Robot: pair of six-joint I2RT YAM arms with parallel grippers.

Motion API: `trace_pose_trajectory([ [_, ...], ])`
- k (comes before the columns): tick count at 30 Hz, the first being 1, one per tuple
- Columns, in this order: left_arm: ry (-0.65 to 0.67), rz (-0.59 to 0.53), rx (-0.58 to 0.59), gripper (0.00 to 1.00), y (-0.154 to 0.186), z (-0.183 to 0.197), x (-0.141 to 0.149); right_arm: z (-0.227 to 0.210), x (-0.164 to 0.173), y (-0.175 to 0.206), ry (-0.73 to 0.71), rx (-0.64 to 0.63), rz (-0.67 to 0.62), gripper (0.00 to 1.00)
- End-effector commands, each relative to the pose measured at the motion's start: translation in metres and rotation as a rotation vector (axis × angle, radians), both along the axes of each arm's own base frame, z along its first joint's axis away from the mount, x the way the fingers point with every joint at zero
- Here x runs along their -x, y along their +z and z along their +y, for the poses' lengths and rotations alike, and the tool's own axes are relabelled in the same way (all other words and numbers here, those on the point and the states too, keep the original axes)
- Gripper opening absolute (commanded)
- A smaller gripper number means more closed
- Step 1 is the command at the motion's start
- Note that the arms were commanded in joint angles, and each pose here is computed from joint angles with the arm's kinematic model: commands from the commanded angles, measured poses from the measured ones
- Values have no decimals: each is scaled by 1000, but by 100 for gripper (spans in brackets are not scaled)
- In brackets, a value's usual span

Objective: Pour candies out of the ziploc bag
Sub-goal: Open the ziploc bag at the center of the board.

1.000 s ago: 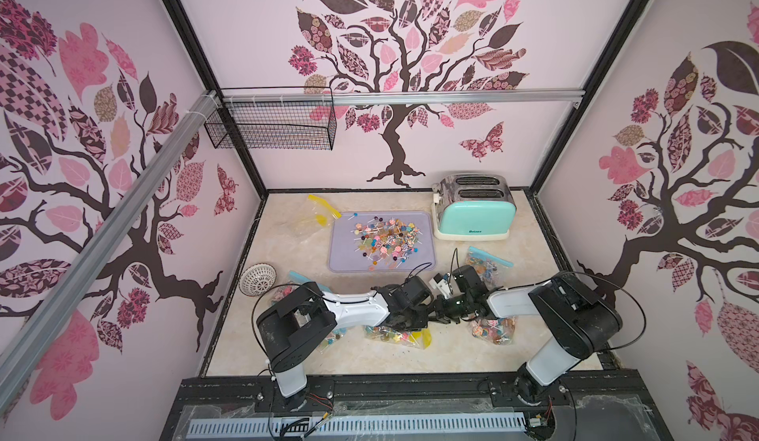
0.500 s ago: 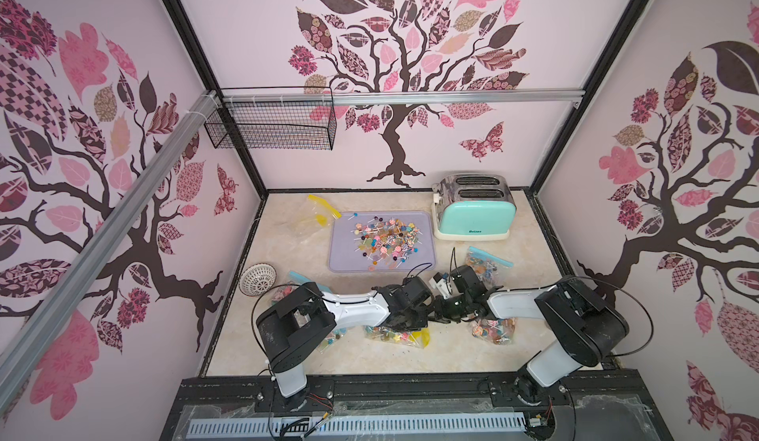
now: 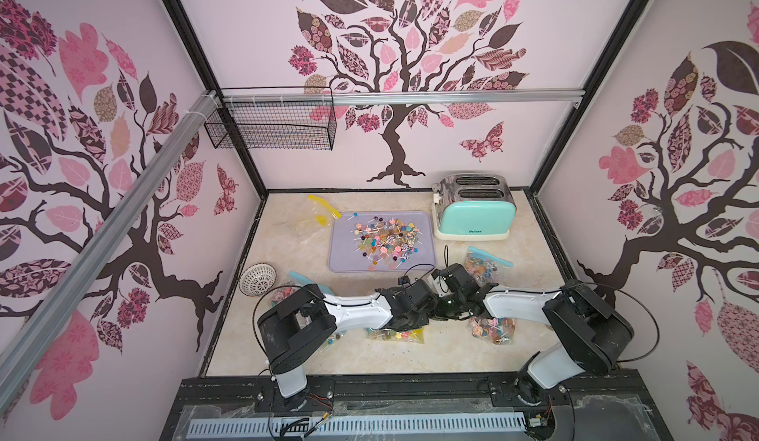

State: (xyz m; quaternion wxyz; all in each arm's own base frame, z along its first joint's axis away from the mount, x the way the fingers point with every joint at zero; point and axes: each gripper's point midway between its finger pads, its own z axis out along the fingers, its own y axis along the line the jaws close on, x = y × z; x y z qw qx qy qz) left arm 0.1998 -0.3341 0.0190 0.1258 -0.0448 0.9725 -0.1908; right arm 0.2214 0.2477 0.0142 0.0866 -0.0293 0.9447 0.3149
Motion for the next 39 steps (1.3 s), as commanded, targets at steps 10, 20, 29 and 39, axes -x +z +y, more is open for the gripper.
trace_pose_trajectory([
  [10, -41, -112, -13, 0, 26, 13, -8, -53, 11, -32, -89, 283, 82, 0],
  [20, -193, -341, 75, 0, 142, 2, -13, -45, -5, -6, -90, 271, 33, 0],
  [29, -221, -307, 76, 0, 131, 6, -3, -41, -17, 38, -110, 211, -38, 34],
  [39, -244, -241, 80, 0, 107, -7, 3, -22, -33, 135, -240, -274, -67, 86],
])
